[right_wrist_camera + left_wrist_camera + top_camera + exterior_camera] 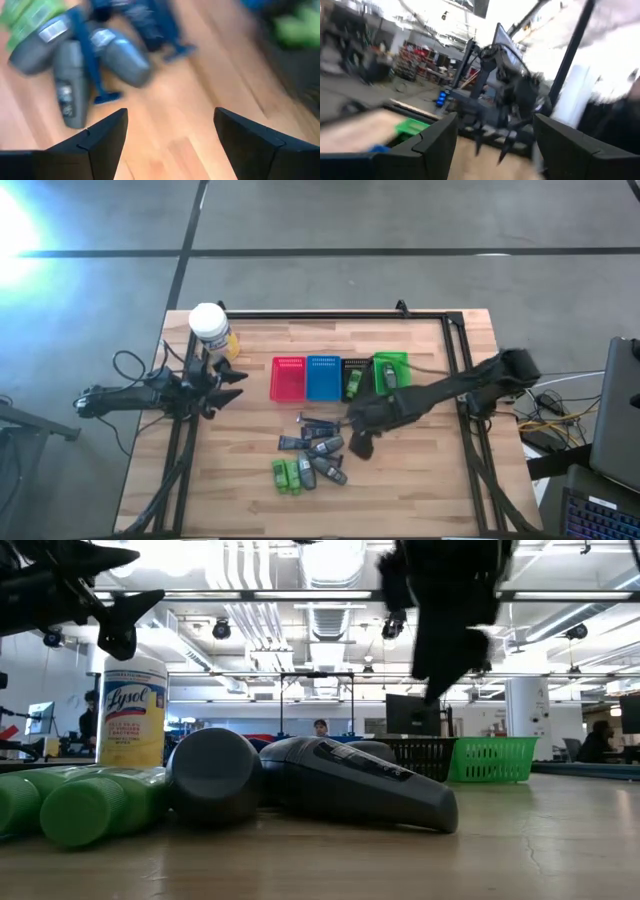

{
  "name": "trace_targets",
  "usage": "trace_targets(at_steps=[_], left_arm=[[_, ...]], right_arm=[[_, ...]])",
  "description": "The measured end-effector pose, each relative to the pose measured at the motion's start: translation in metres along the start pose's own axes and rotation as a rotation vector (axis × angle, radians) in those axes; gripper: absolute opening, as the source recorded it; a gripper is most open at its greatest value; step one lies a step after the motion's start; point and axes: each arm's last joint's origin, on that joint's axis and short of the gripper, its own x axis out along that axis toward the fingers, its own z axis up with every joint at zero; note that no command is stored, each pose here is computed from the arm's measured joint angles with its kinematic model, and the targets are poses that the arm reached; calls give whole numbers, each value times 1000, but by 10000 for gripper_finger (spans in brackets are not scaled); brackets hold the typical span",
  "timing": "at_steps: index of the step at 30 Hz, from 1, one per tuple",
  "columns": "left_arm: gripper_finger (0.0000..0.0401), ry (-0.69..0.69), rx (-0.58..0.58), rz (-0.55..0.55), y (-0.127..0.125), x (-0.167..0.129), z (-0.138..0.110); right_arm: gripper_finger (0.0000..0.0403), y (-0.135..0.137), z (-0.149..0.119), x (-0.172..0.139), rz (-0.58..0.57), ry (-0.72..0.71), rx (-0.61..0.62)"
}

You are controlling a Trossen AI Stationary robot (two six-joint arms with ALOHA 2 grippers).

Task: Pick & Place Travel size toiletries
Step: Put the deodorant into the green basket

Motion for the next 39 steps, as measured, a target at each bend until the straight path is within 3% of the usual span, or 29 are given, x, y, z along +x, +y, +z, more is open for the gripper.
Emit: trace_targets(at_steps=[3, 5, 16, 25, 39], left_arm=[[264, 6, -180, 3, 0, 0, -1], [264, 11, -239, 10, 1, 0, -1], [264, 21, -241, 23, 1, 0, -3], [264, 22, -241, 23, 1, 0, -3], [264, 22, -241, 24, 1, 0, -3]], right_arm=[[280, 20, 8, 20, 14, 31, -230], [276, 29, 15, 32, -2, 63, -326], [255, 58, 46, 69, -29, 149, -601], [239, 59, 46, 86, -43, 201, -725], [229, 53, 39, 88, -27, 288, -725]])
